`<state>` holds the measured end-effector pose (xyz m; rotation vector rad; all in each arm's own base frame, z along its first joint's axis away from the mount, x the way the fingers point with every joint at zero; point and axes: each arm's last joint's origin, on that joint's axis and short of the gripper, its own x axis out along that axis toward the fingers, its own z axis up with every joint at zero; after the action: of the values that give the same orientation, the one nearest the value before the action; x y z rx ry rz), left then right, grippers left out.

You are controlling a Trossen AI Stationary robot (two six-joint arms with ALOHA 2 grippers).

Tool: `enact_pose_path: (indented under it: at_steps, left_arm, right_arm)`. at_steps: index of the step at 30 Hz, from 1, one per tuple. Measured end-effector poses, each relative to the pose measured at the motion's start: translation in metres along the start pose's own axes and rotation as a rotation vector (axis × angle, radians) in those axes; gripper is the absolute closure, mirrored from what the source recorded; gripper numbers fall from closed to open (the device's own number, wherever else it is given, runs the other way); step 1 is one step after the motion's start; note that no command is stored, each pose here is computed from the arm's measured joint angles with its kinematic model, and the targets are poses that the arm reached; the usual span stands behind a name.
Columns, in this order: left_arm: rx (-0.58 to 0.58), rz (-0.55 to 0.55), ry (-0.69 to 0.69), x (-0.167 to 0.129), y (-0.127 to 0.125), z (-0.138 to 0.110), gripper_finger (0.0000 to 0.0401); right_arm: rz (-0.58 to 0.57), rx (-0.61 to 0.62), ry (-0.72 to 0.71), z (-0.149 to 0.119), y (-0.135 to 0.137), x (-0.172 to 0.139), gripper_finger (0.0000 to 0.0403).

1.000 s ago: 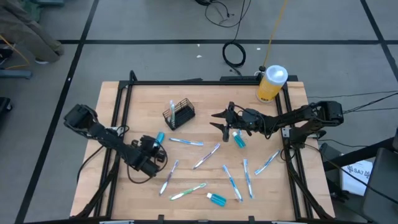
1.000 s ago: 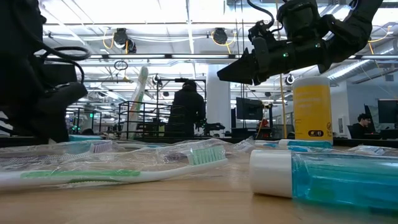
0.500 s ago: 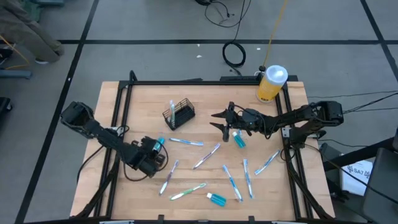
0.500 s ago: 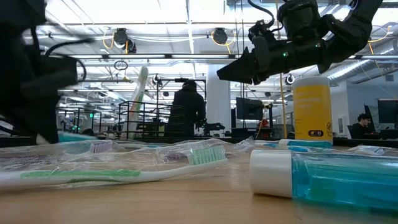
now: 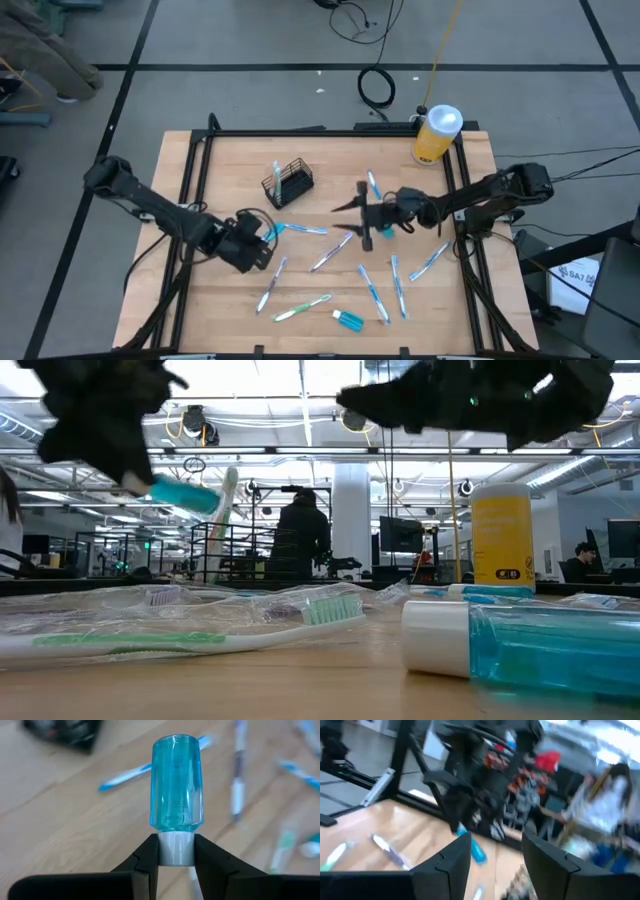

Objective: Pick & Place toothbrushing station
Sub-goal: Put the mouthwash into the black wire organizer

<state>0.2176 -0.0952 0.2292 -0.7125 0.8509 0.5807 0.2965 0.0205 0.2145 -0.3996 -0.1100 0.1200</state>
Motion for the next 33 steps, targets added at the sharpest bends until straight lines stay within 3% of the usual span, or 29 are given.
enact_pose_path:
  at_steps: [7,10,19,33]
  left_arm:
    - [0.105,-0.284,-0.032,0.004,-0.022,0.028,0.0307]
    - [0.121,-0.35,-0.014,0.005,-0.024,0.035,0.0308]
    - [0.149,-0.352,-0.007,0.008,-0.02,0.045,0.0308]
    - [0.206,-0.368,-0.035,0.01,-0.02,0.049,0.0308]
  right_arm:
    - [0.131,-0.069,0.063,0.007,0.026,0.039,0.0211]
    - [0.136,-0.072,0.065,0.005,0.029,0.056,0.0191]
    - [0.142,-0.089,0.126,-0.017,0.029,0.074,0.0164]
    - [0.153,-0.096,0.191,-0.025,0.025,0.072,0.021]
